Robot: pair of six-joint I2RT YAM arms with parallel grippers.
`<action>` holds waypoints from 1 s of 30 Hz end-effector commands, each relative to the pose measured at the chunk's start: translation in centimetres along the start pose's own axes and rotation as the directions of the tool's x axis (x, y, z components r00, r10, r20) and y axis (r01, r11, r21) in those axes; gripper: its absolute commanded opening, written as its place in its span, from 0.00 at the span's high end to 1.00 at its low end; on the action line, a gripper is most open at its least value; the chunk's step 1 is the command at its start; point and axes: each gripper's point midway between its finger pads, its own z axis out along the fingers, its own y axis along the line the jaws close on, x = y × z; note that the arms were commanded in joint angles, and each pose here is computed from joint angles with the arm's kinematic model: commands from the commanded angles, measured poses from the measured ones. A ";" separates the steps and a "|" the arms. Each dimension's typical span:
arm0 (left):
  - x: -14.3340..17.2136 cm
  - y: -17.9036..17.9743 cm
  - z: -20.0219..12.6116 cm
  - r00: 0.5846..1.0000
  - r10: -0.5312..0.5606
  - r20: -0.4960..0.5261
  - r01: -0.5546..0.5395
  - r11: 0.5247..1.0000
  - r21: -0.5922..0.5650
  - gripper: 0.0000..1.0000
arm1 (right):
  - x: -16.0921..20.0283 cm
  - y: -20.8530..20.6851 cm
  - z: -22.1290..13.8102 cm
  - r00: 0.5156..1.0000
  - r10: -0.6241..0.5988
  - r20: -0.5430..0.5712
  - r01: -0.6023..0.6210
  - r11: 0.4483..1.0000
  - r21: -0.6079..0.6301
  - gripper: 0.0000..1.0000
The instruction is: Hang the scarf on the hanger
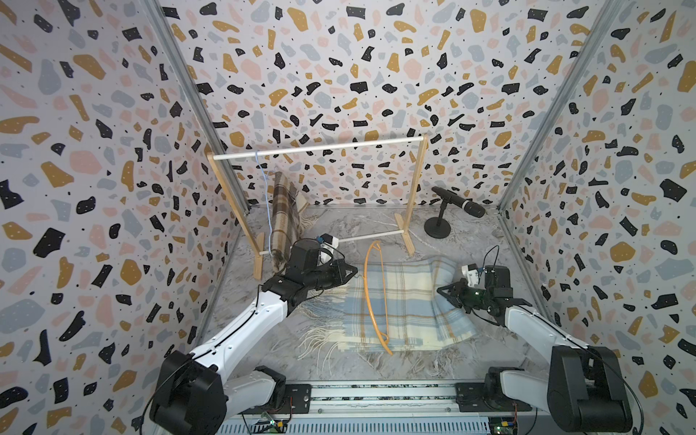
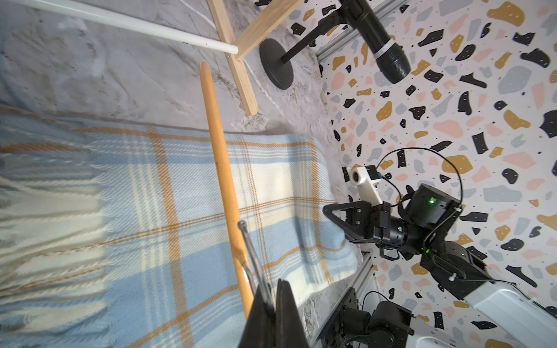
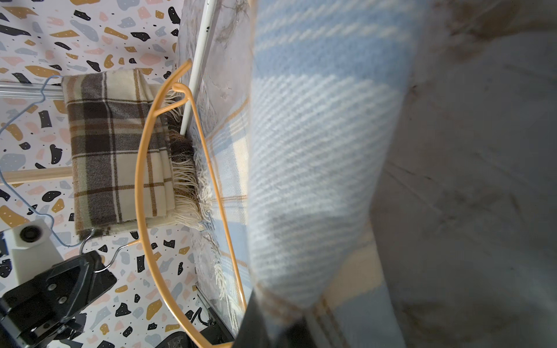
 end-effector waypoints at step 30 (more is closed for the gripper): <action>1.6 -1.0 6.2 1.000 0.013 -0.006 -0.012 1.000 0.015 1.00 | 4.3 10.1 5.8 0.971 0.143 -0.189 -0.190 0.946 -0.262 1.00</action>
